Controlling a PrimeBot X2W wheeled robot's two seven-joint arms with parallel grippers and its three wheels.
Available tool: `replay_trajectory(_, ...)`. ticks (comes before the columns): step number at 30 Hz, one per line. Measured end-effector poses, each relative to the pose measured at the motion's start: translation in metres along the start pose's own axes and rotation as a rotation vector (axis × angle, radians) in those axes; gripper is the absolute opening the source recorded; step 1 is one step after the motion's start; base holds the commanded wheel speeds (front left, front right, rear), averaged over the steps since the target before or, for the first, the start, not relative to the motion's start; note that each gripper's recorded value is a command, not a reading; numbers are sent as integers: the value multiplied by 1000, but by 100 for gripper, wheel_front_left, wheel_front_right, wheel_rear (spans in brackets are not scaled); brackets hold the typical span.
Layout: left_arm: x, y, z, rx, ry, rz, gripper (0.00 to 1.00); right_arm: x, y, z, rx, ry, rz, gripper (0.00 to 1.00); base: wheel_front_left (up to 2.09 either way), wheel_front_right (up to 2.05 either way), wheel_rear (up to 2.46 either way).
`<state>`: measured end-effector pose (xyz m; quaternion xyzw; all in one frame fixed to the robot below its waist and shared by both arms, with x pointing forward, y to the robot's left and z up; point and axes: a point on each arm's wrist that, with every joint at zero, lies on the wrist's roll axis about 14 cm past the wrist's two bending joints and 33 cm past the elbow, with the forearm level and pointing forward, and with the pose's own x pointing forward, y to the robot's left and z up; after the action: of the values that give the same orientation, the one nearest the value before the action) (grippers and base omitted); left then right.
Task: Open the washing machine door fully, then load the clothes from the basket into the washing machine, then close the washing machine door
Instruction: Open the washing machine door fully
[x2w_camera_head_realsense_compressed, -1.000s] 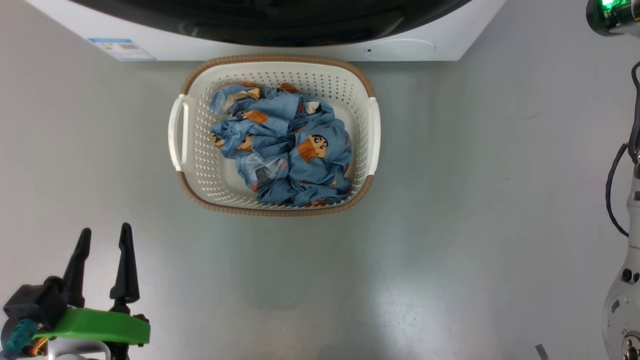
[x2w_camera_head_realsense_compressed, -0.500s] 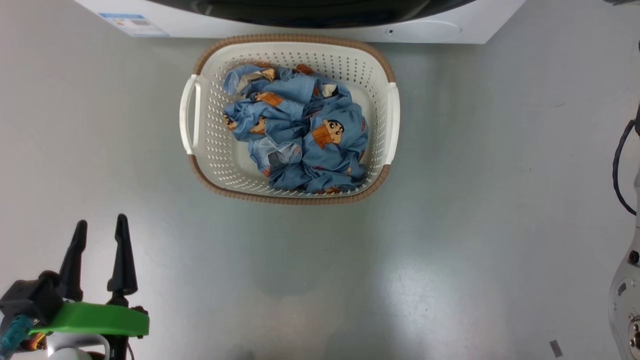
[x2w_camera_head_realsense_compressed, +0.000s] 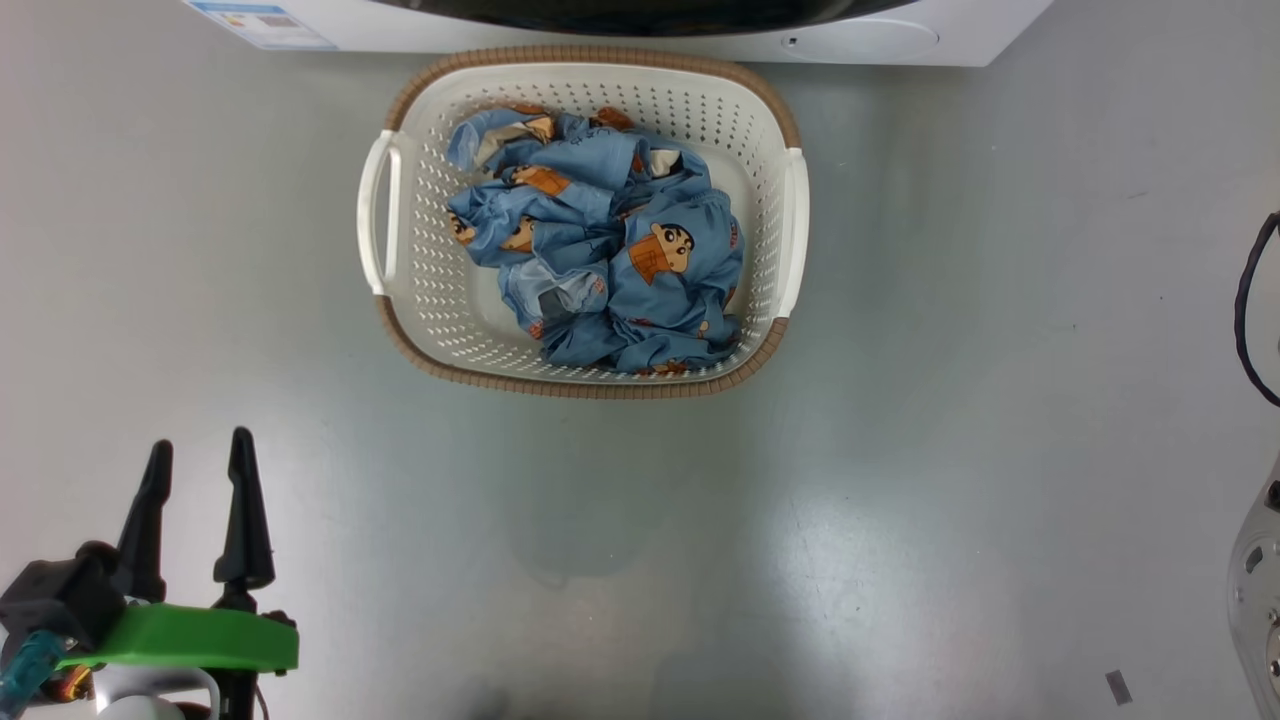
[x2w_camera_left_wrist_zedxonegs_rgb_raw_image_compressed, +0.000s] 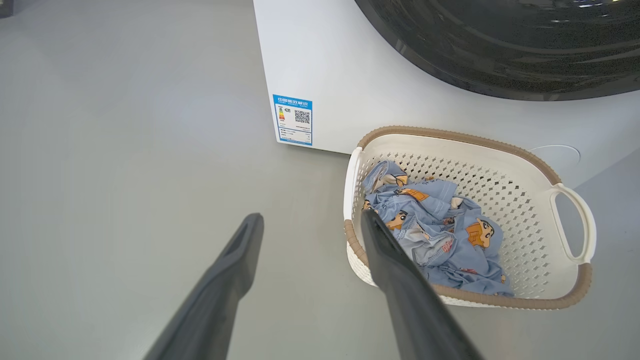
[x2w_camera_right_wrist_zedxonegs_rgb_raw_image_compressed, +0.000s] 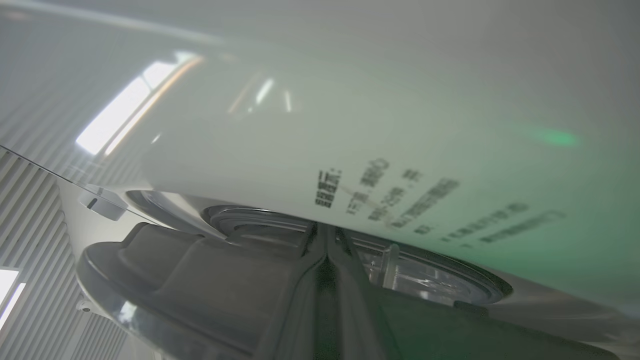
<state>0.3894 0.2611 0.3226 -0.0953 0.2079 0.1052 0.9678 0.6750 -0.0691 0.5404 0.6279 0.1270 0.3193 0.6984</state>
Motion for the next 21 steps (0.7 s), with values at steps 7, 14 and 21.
replay_trajectory(7, 3, -4, -2, -6, 4, -8, 100, -2, -6, -6, -4, 40, -20, 0, 0, 0, 0)
replay_trajectory(14, 6, -6, -4, 0, 8, -18, 100, -4, -7, -8, -16, 63, -30, 0, 0, 0, 0)
replay_trajectory(21, 8, -9, -5, 2, 12, -29, 100, -7, -5, -13, -29, 101, -39, 0, 0, 0, 0)
